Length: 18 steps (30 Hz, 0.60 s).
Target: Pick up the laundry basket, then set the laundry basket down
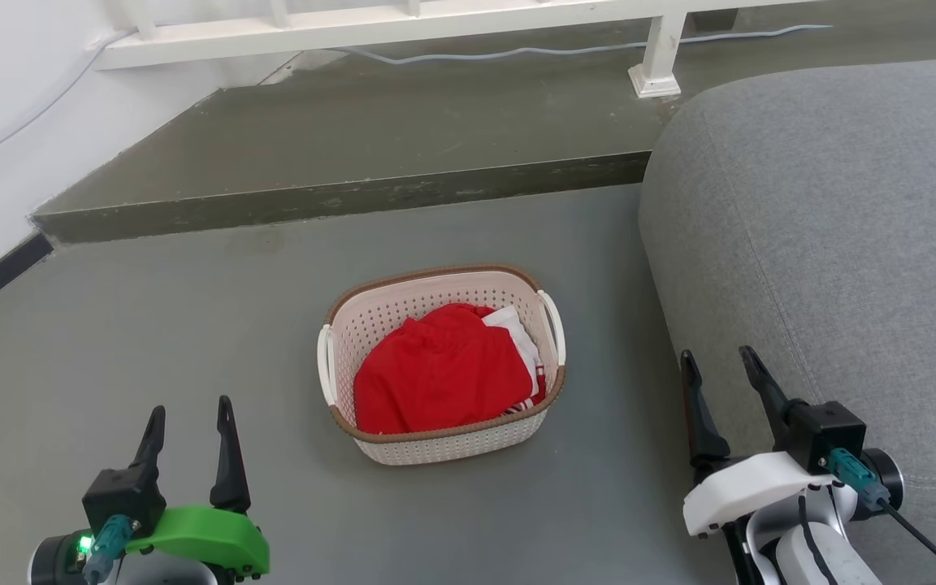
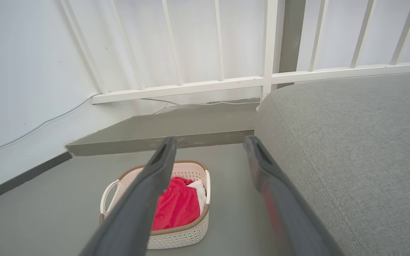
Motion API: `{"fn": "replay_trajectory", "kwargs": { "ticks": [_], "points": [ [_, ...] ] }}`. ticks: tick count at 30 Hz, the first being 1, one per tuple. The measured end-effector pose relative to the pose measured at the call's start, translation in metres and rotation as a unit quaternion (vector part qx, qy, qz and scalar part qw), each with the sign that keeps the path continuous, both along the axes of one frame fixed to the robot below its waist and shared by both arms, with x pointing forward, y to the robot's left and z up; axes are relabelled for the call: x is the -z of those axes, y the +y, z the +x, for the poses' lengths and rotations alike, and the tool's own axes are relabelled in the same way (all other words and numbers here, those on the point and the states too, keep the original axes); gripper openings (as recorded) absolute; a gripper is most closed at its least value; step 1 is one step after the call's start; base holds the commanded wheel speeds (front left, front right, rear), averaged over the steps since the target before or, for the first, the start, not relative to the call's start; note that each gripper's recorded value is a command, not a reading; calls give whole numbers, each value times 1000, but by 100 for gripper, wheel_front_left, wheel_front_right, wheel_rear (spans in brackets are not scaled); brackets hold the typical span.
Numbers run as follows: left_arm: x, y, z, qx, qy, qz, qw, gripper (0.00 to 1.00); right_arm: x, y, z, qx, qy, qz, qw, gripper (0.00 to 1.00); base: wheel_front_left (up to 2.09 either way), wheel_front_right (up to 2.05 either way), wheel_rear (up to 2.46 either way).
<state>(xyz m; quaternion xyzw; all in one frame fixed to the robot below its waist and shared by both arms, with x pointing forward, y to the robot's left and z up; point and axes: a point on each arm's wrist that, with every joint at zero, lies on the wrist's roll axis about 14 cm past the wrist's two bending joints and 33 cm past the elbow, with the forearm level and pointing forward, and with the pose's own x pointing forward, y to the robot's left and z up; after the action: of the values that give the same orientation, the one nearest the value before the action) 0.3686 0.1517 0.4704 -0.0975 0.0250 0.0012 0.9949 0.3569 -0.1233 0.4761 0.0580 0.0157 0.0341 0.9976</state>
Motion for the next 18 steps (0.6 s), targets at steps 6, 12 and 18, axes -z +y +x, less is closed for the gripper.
{"fn": "replay_trajectory", "kwargs": {
  "ticks": [6, 12, 18],
  "points": [
    [1, 2, -1, -4, 1, 0, 1000, 100, -1, 0, 0, 0, -2, 1, 1000, 100, 0, 0, 0],
    [18, -2, -7, -1, 28, -1, 1000, 0, 20, 2, -10, -2, 32, -2, 999, 0, 0, 0, 0],
    [27, -1, -11, -7, 47, -15, 999, 0, 28, 3, -19, -3, 47, 12, 999, 0, 0, 0, 0]
  ]
}}
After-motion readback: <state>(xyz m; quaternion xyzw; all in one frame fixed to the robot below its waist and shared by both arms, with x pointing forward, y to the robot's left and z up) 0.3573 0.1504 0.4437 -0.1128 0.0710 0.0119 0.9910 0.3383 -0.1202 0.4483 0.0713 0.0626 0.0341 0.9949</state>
